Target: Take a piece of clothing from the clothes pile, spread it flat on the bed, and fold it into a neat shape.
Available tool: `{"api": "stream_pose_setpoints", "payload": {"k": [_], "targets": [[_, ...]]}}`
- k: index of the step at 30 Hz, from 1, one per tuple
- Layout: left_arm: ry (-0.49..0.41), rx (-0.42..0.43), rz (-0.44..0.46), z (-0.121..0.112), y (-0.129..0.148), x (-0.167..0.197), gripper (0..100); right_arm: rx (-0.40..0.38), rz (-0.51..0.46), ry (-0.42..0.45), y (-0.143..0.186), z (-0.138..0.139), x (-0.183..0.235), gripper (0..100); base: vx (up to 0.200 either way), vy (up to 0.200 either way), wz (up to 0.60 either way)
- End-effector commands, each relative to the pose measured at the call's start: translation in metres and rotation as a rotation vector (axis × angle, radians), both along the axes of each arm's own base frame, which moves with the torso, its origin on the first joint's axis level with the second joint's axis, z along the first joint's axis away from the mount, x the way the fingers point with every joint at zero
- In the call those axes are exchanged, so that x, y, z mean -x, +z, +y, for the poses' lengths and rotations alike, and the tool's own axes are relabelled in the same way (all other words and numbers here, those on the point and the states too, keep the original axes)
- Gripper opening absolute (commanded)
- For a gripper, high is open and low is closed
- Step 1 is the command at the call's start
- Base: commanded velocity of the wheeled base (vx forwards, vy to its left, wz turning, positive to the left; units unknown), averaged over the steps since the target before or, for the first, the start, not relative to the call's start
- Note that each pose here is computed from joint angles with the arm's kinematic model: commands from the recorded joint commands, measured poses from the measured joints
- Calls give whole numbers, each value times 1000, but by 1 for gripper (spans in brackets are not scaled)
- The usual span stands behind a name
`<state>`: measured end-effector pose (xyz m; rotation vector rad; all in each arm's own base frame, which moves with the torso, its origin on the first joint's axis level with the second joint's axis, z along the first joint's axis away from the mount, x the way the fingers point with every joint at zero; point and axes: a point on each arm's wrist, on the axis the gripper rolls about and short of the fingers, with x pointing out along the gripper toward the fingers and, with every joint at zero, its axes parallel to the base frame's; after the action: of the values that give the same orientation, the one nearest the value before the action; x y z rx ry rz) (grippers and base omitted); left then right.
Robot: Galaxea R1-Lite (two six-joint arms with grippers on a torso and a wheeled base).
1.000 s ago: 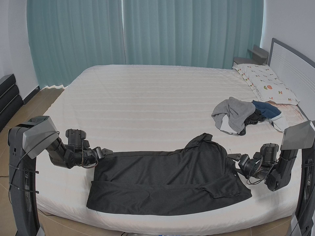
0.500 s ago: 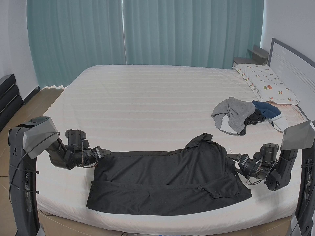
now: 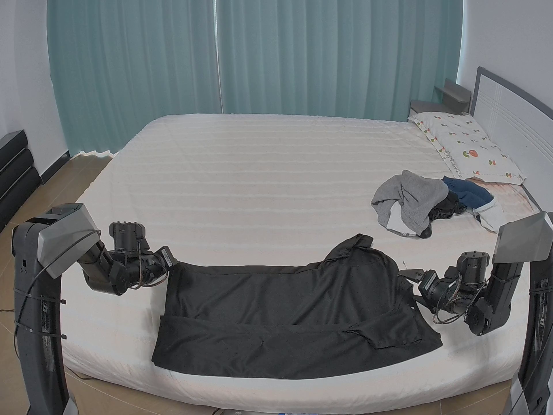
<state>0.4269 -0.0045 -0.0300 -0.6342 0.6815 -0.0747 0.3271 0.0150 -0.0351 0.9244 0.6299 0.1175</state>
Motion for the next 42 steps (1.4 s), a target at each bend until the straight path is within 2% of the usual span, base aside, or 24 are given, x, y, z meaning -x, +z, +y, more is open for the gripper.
{"api": "stream_pose_setpoints", "payload": {"k": [1, 8, 11, 13, 19, 21, 26, 27, 29, 34, 37, 42], "targets": [[36, 32, -26, 4, 5, -3, 0, -1, 2, -1, 0, 0, 0, 100, 0, 0, 0], [67, 64, -26, 7, 7, -5, 0, 3, -6, -4, 0, 1, -2, 100, 0, 0, 0], [119, 140, -22, 7, 12, -10, 0, 6, -42, 4, 8, 5, -9, 100, 0, 0, 0], [134, 158, -19, 9, 12, -12, 0, 7, -60, 15, 10, 9, -13, 100, 0, 0, 0], [151, 166, -11, 13, 11, -10, 0, 27, -116, 33, 19, 14, -31, 100, 0, 0, 0], [170, 185, -3, 13, 12, -9, 0, 101, -132, 65, 25, 17, -44, 100, 0, 0, 0], [223, 158, 14, 13, 9, -5, 0, 258, -126, 67, 27, 24, -77, 100, 0, 0, 0], [223, 157, 15, 13, 8, -5, 0, 270, -121, 71, 26, 24, -80, 100, 0, 0, 0], [223, 157, 18, 13, 8, -4, 0, 335, -124, 110, 24, 30, -95, 100, 0, 0, 0], [220, 154, 22, 13, 8, -3, 0, 373, -97, 154, 7, 42, -112, 100, 0, 0, 0], [220, 156, 32, 14, 8, -3, 0, 438, -107, 171, -3, 41, -120, 100, 0, 0, 0], [219, 156, 32, 13, 8, -3, 0, 444, -103, 170, -9, 44, -138, 100, 0, 0, 0]]}}
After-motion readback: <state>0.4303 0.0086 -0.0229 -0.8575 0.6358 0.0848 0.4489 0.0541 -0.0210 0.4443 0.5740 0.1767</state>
